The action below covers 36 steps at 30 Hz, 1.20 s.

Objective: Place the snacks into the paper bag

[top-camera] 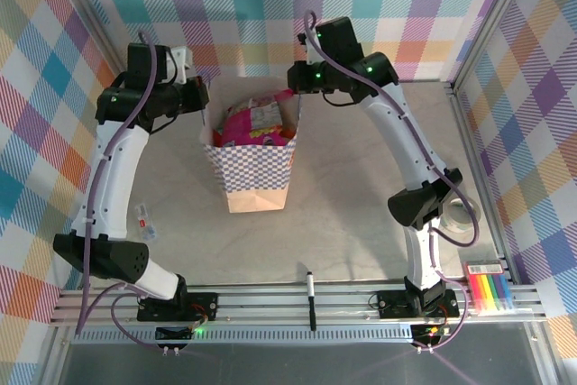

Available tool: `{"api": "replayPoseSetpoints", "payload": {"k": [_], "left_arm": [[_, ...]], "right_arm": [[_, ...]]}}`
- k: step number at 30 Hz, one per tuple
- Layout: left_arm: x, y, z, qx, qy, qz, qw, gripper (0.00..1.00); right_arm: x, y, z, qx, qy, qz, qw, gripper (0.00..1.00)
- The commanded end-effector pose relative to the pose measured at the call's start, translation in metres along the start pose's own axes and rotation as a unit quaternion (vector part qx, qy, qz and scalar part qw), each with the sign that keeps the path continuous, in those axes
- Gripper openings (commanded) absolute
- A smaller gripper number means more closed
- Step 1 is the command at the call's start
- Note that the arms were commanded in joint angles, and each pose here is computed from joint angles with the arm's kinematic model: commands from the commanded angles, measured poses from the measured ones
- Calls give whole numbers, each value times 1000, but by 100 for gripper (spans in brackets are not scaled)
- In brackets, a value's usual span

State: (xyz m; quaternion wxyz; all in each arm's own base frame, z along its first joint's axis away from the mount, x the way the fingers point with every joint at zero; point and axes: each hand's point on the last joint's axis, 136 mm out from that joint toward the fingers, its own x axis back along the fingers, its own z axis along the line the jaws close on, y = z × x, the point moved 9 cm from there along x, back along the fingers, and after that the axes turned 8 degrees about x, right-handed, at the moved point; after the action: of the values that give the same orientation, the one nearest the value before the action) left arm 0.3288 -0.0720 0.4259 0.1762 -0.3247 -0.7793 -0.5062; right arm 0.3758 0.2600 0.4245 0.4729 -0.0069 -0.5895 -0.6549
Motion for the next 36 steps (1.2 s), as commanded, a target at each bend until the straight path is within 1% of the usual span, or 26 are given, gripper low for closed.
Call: {"api": "replayPoseSetpoints", "payload": {"k": [1,7,19,22,29,36], "left_arm": [[25,28,-39,-29,-71,-91,993,1],[15,29,-63,-41,-93,-102,990,1],[7,35,-86,-46,-129,-118,984,2],[5,35,-87,-42,-129,-114,984,3],[-11,16,-76,-31,-112,-86,989,4],[-14,4,-72,-28,-109,-74,991,6]], "right_arm": [[77,41,25,41,43,-138,989,0],[96,49,24,44,44,-162,985,0],[112,47,13,45,24,-162,985,0],[112,45,8,41,16,-156,987,0],[98,38,-6,26,7,-132,991,0],[93,36,-14,13,3,-120,993,0]]}}
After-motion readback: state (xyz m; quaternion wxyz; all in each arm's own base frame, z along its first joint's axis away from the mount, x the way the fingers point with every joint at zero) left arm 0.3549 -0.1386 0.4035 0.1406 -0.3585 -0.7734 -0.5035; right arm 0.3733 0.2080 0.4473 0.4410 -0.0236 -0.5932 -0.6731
